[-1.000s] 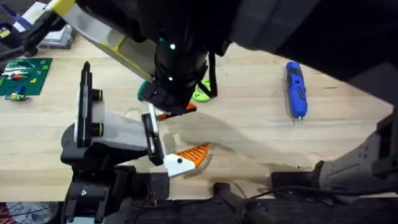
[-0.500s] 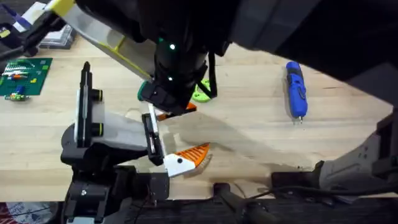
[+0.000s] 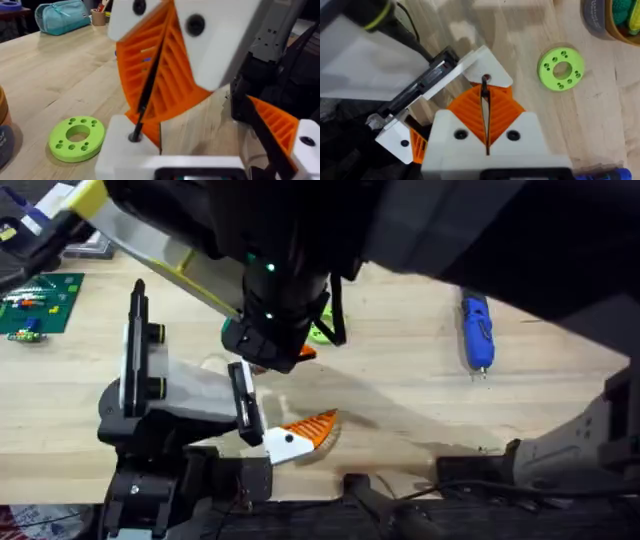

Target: Pick up the gripper from the table and insert it into the empty holder that is missing its gripper. Then pick up a screw, insert it into the mounting hole, and use the screwdriver to tighten it. Finally, clean up the table by picking up the vegetable and placing it into the bucket.

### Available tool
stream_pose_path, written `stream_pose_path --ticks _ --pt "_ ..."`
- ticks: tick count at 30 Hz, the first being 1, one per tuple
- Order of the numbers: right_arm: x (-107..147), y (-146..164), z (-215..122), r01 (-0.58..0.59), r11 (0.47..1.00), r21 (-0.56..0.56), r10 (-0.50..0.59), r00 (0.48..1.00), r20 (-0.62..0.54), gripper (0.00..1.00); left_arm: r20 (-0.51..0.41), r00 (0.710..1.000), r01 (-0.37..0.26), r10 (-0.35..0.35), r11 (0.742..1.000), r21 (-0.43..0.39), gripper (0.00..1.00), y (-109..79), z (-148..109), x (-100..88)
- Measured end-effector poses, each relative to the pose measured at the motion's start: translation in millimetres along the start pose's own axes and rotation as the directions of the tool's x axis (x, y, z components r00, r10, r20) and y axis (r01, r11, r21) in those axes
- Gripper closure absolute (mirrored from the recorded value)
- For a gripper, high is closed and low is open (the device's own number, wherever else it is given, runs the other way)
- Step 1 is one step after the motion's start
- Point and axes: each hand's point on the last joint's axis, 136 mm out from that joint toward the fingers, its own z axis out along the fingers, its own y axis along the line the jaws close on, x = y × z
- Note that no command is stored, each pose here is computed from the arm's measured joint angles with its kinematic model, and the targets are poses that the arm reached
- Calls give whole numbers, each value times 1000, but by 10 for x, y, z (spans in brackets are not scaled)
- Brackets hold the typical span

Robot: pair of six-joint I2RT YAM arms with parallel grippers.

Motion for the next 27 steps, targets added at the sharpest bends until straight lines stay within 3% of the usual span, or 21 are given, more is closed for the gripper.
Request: stream_pose_path --ticks 27 --pt "13 -22 35 0 1000 12 0 1000 -15 993 0 1000 0 0 1000 0 15 0 0 0"
